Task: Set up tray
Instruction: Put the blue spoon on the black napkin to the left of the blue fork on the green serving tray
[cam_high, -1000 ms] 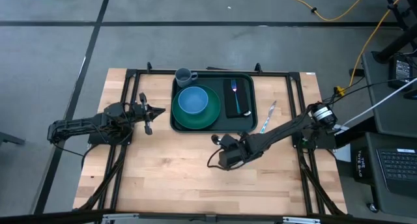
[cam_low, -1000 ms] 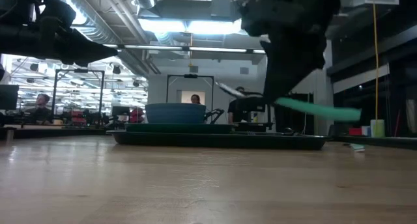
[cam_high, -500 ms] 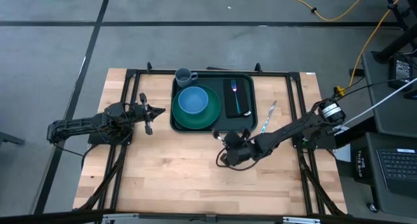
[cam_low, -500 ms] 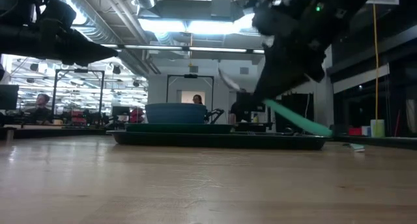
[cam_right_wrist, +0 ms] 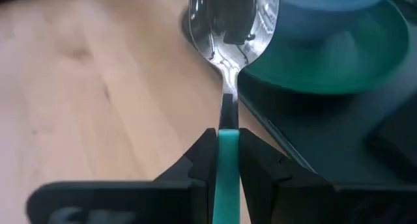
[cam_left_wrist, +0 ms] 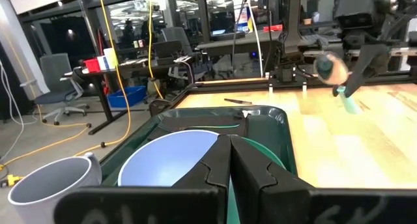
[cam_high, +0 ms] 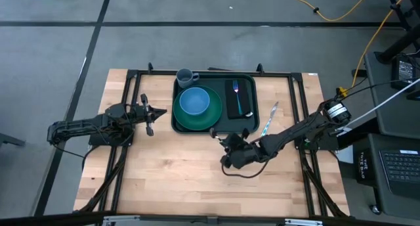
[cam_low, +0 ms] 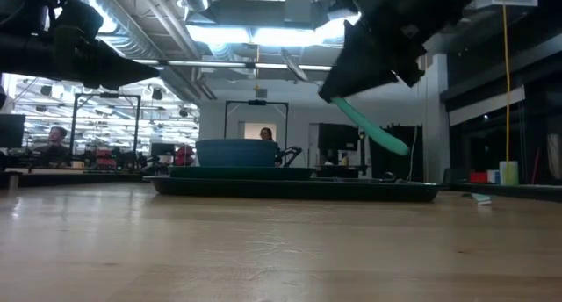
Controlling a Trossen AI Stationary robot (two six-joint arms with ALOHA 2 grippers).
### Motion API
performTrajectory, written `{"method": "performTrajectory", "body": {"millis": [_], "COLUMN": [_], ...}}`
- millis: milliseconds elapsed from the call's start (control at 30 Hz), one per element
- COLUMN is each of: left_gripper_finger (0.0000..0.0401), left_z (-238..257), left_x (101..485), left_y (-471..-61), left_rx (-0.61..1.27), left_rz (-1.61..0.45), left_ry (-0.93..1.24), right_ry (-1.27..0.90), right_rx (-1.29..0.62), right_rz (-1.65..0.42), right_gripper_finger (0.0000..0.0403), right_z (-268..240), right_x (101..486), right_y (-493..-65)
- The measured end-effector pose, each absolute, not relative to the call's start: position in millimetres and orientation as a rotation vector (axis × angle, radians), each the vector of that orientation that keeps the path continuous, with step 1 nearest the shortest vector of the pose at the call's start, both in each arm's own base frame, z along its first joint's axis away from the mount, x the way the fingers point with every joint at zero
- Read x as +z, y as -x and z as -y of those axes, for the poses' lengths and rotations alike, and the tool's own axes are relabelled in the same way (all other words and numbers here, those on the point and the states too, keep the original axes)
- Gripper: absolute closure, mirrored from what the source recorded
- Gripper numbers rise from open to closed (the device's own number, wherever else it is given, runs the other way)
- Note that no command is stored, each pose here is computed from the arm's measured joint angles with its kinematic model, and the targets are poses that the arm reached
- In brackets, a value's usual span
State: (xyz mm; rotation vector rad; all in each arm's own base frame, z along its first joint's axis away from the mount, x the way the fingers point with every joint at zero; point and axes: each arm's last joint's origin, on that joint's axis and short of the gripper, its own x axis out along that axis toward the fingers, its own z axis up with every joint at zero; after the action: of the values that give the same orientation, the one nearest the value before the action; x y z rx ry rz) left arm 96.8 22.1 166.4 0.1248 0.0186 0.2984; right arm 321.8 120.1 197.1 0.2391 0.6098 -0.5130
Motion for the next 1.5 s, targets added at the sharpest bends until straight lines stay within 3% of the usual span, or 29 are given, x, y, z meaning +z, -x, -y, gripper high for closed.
{"method": "performTrajectory", "body": {"millis": [433,967,1500], "left_gripper_finger": [0.0397,0.0397,0.0397], "left_z": [-22,-22,-22], "left_x": [166,166,166], "left_y": [-97,-97,-97], "left_rx": [0.297,0.297,0.296], "left_rz": [-0.019,-0.017,-0.017], "left_ry": [-0.125,-0.116,-0.116], "right_ry": [-0.22,-0.301,-0.661], "right_rx": [-0.642,-0.951,-0.986], "right_rz": [-0.483,-0.555,-0.734], "right_gripper_finger": [0.0347,0.0347,0.0347], "right_z": [-106,-13,92], "right_x": [206,245,247], "right_y": [-331,-352,-339]}}
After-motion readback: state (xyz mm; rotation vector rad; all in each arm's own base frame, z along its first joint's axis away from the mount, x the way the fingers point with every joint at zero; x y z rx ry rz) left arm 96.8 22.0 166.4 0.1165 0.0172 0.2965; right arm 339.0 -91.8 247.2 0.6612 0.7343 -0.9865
